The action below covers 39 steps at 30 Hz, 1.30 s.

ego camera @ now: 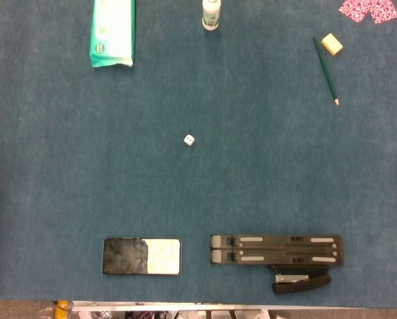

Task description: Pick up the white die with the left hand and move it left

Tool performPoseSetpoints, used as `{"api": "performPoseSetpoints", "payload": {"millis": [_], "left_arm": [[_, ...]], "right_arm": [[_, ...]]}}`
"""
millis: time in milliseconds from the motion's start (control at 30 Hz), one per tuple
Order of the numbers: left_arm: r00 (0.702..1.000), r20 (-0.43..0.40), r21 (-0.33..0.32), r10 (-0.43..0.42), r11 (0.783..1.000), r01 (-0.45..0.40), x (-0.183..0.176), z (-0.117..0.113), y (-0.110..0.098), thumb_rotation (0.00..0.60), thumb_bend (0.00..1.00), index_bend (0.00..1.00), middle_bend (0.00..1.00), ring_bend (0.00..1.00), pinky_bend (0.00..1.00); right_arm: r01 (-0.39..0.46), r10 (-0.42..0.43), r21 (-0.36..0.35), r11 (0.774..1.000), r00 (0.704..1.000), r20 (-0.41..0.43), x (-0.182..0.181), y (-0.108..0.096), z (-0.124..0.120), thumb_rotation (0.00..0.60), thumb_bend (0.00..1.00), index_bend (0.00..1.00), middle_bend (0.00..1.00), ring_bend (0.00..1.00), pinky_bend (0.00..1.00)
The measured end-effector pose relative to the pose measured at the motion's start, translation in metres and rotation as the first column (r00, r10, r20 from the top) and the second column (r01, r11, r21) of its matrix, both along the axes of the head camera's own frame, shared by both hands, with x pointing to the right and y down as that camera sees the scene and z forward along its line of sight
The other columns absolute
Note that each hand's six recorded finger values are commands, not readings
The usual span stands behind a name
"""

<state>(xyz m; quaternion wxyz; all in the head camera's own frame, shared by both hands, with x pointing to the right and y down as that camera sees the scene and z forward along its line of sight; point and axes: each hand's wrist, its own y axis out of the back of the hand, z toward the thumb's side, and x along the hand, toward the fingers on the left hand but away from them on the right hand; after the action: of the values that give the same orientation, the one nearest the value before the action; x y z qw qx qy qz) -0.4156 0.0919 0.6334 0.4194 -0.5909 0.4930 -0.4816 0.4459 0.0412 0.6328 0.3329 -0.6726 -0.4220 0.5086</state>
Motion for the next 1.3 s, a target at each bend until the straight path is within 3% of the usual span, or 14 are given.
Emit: {"api": "performPoseSetpoints", "payload": {"millis": [533,733,1300], "left_arm": [[0.999,-0.024,0.001,0.021,1.000,-0.021,0.009,0.003,-0.007,0.600,0.36,0.52,0.42,0.21,0.35],[0.997,-0.056,-0.008,0.051,0.999,-0.052,0.025,0.009,-0.010,0.600,0.35,0.52,0.36,0.21,0.36],[0.953,-0.205,-0.085,0.223,0.966,-0.244,0.112,0.050,-0.028,0.600,0.29,0.50,0.27,0.20,0.37]], "right_arm": [[-0.001,0.001,0.000,1.000,1.000,0.005,0.001,-0.004,0.000,0.600,0.00,0.40,0.31,0.27,0.31],[0.023,-0.023,-0.007,1.000,1.000,-0.003,0.000,-0.009,0.000,0.600,0.00,0.40,0.31,0.27,0.31],[0.057,-0.054,0.063,0.996,0.998,-0.045,-0.009,-0.029,-0.015,0.600,0.00,0.40,0.31,0.26,0.31]]}}
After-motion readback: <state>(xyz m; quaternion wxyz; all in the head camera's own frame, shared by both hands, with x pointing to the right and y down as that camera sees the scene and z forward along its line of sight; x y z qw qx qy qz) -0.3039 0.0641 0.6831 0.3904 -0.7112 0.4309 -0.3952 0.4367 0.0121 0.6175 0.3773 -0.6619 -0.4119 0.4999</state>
